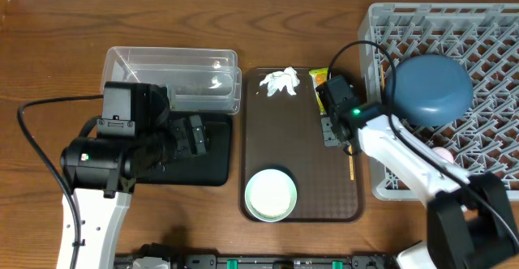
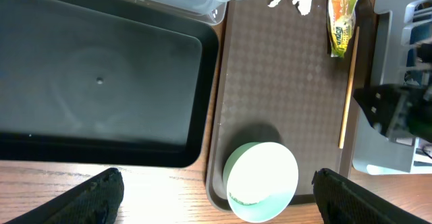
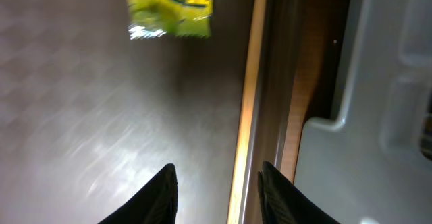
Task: Sort waste into correct bins and load items into the dishwasher rack
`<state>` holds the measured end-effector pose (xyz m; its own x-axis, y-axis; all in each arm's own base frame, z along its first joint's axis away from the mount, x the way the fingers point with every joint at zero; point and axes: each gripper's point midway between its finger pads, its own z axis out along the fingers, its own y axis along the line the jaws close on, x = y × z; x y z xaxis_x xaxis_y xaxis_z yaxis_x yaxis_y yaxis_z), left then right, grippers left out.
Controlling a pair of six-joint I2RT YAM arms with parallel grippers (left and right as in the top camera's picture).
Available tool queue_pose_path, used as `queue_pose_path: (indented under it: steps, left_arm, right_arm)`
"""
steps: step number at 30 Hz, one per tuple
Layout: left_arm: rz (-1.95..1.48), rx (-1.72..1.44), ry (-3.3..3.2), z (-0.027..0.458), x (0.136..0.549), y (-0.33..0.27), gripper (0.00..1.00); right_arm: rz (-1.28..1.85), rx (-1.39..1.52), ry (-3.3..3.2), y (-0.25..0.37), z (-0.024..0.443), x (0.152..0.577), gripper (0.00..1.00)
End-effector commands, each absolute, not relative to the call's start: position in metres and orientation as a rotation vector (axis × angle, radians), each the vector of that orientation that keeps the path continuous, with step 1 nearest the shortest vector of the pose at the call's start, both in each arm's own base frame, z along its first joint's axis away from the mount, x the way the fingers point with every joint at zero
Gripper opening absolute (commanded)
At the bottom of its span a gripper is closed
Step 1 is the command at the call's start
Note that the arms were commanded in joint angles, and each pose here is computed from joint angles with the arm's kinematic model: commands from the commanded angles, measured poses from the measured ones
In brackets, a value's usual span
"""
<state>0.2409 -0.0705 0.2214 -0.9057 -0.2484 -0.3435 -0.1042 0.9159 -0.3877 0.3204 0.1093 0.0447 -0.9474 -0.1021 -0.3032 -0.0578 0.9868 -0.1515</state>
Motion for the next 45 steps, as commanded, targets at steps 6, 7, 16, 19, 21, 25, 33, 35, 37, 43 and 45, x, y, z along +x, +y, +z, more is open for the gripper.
queue_pose_path:
  steps: [6,7,16,19,21,25,33,35,37,43,45]
  left_arm:
    - [-0.505,-0.244,2.674,0.225,0.242,-0.070,0.92]
    - [-0.505,-0.244,2.674,0.225,0.242,-0.070,0.92]
    - [-0.505,-0.244,2.674,0.225,0.242,-0.070,0.92]
    - [-0.505,-0.244,2.674,0.225,0.242,-0.070,0.92]
    - [-0.505,-0.244,2.674,0.225,0.242,-0.070,0.92]
    - [-0.505,-0.244,2.674,0.225,0.242,-0.070,0.92]
    - [-0.505,-0.244,2.674,0.225,0.242,-0.070,0.92]
    - [-0.505,-0.244,2.674,0.225,0.242,-0.070,0.92]
    - [-0.505,-0.244,2.674,0.225,0.242,-0.070,0.92]
    - [-0.505,-0.244,2.674,0.225,0.242,-0.070,0.92]
    - [-0.505,-0.244,2.674,0.225,0.242,-0.070,0.92]
  right_arm:
    - [-0.296,0.000,2.968,0.088,-0.010,0.311,0.36]
    - [-0.312,-0.002,2.986,0.086,-0.015,0.308,0.35]
    - [-0.213,-0.104,3.035,0.098,-0.016,0.302,0.01]
    - [-0.191,-0.114,2.997,0.100,0.004,0.307,0.01]
    - [-0.159,-0.134,2.939,0.103,0.028,0.316,0.01]
    - [-0.116,-0.078,2.776,0.098,0.091,0.334,0.01]
    - [-0.151,0.088,2.432,0.030,0.193,0.367,0.01]
    - [-0.123,0.073,2.408,0.021,0.195,0.377,0.01]
    - [-0.062,0.021,2.398,0.018,0.192,0.390,0.01]
    - [-0.062,-0.111,2.460,0.008,0.148,0.416,0.01]
    - [-0.011,-0.135,2.502,0.016,0.132,0.416,0.01]
